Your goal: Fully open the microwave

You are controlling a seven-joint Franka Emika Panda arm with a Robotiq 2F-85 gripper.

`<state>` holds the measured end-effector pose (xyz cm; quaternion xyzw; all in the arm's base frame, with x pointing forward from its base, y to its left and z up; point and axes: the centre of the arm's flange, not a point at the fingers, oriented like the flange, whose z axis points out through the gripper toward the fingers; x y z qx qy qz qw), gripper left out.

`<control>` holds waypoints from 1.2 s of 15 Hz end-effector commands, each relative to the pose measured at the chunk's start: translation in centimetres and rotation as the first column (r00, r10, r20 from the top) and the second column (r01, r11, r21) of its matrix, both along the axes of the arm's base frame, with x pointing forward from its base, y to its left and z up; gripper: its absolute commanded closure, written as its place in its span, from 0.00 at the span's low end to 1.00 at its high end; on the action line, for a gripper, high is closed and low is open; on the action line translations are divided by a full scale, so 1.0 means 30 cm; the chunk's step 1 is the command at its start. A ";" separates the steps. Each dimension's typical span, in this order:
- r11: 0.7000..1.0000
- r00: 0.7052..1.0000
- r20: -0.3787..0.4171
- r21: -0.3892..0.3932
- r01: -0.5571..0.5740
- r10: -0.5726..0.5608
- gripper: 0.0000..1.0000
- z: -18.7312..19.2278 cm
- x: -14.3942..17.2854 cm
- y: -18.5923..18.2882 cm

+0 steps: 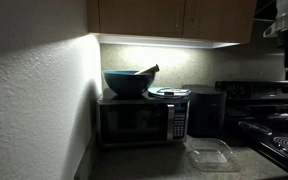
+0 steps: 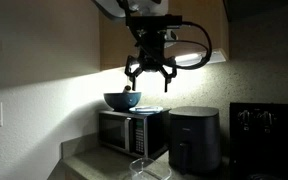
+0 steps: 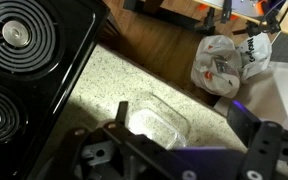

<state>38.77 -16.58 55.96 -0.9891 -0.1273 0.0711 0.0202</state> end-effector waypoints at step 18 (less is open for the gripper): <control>0.970 0.976 -0.147 -0.160 -0.184 0.161 0.00 -0.144 0.043 0.212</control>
